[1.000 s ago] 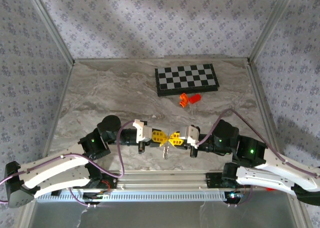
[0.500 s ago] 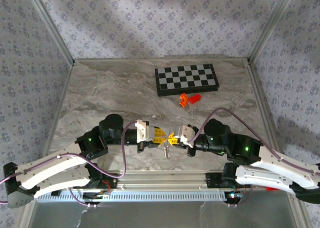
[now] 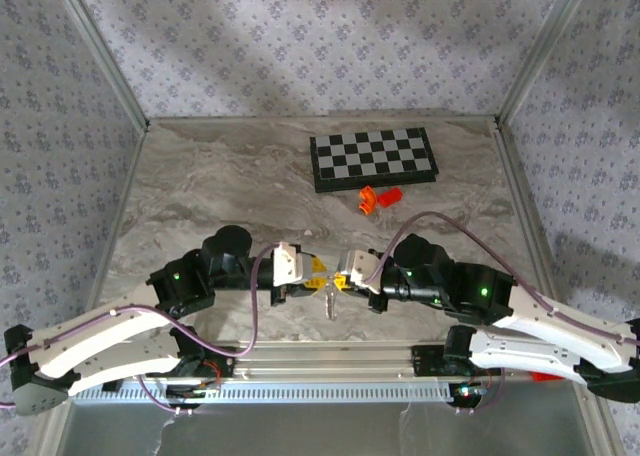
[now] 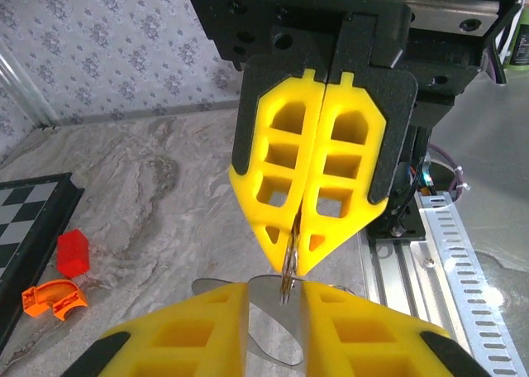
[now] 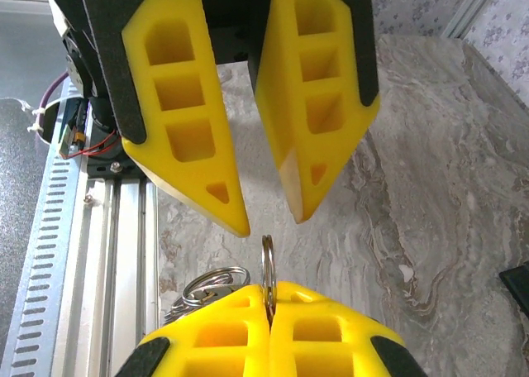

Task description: Put the keys on the keyring

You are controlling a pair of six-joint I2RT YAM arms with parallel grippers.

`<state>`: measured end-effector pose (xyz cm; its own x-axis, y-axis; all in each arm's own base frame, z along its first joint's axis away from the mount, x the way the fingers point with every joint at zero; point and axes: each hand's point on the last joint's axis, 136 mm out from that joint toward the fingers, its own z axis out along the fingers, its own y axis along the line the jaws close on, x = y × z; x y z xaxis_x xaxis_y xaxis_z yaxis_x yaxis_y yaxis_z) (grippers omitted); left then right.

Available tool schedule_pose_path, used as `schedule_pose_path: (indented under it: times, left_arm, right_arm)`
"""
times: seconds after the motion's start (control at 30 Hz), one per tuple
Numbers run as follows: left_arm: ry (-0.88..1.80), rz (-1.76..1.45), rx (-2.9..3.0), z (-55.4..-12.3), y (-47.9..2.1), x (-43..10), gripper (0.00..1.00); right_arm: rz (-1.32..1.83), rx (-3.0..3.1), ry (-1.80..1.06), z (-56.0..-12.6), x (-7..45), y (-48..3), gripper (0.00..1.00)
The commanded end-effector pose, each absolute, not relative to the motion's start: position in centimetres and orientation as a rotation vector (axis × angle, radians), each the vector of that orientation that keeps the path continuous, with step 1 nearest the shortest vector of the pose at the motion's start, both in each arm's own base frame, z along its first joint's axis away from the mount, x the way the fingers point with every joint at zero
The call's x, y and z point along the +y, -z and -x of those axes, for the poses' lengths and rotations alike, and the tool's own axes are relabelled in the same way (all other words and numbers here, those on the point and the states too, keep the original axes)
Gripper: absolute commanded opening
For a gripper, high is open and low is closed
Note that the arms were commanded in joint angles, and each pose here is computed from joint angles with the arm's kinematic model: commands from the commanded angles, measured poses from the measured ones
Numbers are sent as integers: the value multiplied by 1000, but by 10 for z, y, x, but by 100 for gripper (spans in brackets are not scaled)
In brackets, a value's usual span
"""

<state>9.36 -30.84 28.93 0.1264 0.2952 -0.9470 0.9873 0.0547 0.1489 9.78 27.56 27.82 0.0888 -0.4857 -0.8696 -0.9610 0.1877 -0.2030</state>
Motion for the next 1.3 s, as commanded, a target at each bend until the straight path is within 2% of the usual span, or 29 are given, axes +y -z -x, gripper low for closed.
schedule_pose_path:
  times: [0.0, 0.17, 0.27, 0.43, 0.67, 0.8, 0.87, 1.27]
  left_arm:
    - [928, -1430, 1300, -89, -301, -314, 24]
    - [931, -1428, 1304, -91, -298, -318, 23]
    - [926, -1420, 1299, -93, -299, -318, 12]
    - [929, -1414, 1296, -93, -300, -319, 0]
    - [980, -1376, 1243, -87, -312, -318, 0]
    - [1022, -1317, 1186, -84, -325, -314, 0]
    - [1041, -1295, 1165, -82, -329, -313, 0]
    - [1087, -1268, 1123, -77, -338, -312, 0]
  right_arm:
    - [1399, 1498, -663, -98, 277, -299, 0]
    - [1405, 1497, -672, -97, 278, -298, 0]
    - [1412, 1500, -673, -97, 279, -296, 0]
    - [1411, 1501, -675, -96, 279, -296, 0]
    - [1388, 1496, -677, -98, 278, -299, 0]
    - [1356, 1482, -688, -98, 275, -304, 17]
    - [1341, 1469, -693, -98, 273, -307, 20]
    - [1325, 1471, -688, -98, 269, -307, 16]
